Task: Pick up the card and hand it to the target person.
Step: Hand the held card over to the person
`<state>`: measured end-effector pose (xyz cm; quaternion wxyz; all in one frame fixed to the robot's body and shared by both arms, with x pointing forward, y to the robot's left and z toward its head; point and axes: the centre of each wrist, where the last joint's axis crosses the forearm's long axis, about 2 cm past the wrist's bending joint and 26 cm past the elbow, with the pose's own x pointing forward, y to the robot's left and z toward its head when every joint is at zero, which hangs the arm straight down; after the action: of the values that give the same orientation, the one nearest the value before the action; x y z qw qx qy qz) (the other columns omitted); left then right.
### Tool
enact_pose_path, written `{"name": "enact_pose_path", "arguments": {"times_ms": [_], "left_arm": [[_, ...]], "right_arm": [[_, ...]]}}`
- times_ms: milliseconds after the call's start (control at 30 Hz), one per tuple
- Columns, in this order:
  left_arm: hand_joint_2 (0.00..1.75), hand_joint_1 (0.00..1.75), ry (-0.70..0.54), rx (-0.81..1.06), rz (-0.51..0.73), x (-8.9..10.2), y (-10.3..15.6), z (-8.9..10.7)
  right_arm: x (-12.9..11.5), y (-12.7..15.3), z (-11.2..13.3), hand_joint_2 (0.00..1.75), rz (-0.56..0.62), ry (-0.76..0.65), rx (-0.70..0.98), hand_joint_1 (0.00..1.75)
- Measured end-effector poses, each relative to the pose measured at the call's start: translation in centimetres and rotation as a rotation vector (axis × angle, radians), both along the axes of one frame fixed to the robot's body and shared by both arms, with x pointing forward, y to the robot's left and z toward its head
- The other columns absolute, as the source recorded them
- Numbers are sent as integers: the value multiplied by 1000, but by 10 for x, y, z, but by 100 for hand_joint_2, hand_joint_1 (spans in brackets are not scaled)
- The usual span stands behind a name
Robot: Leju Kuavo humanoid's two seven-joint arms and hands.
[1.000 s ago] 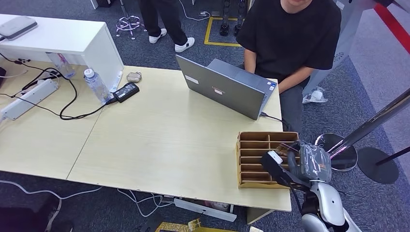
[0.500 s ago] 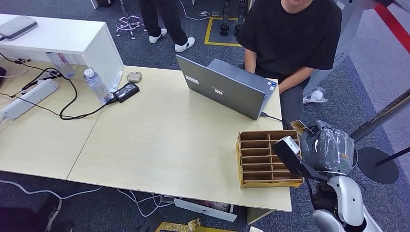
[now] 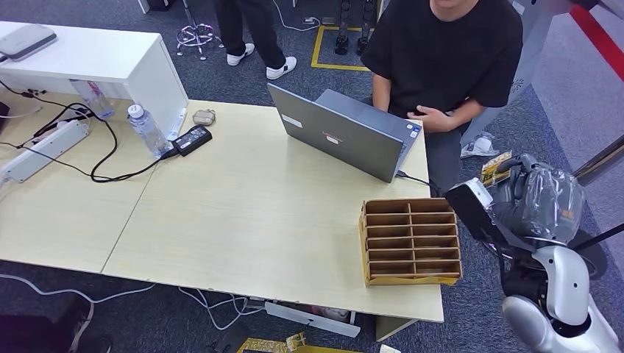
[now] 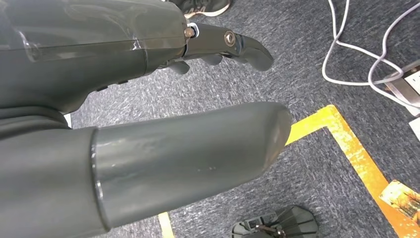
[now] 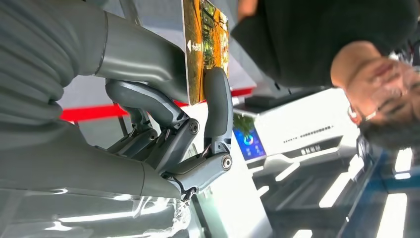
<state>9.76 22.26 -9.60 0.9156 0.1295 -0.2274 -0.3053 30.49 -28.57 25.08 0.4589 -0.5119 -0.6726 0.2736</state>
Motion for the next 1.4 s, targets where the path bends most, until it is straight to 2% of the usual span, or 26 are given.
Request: {"name": "enact_pose_path", "arguments": {"times_ms": [267, 433, 567, 667, 1000, 1033, 1133, 1167, 1400], "left_arm": [[0, 0, 1, -1, -21, 4, -1, 1], [0, 0, 1, -2, -24, 4, -2, 1], [0, 0, 0, -3, -26, 4, -3, 1], [0, 0, -1, -3, -27, 5, -4, 2], [0, 0, 0, -3, -26, 7, -5, 2], [0, 0, -1, -2, -27, 7, -5, 2], [0, 0, -1, -2, -32, 6, -5, 2], [0, 0, -2, -1, -34, 6, -5, 2], [0, 0, -3, -2, -36, 6, -5, 2]], "right_arm": [[11, -3, 14, 175, -12, -15, -21, 146], [15, -4, 16, 175, 77, 23, 198, 145], [20, -6, 11, 175, 127, 49, 386, 142], [25, -7, 4, 175, 125, 66, 460, 141], [32, -10, -15, 175, 85, 112, 487, 138], [33, -11, -19, 175, 72, 117, 479, 120], [36, -12, -30, 175, 33, 137, 449, 21], [37, -12, -32, 175, 28, 140, 444, 4], [37, -10, -37, 175, 14, 155, 416, 0]]}}
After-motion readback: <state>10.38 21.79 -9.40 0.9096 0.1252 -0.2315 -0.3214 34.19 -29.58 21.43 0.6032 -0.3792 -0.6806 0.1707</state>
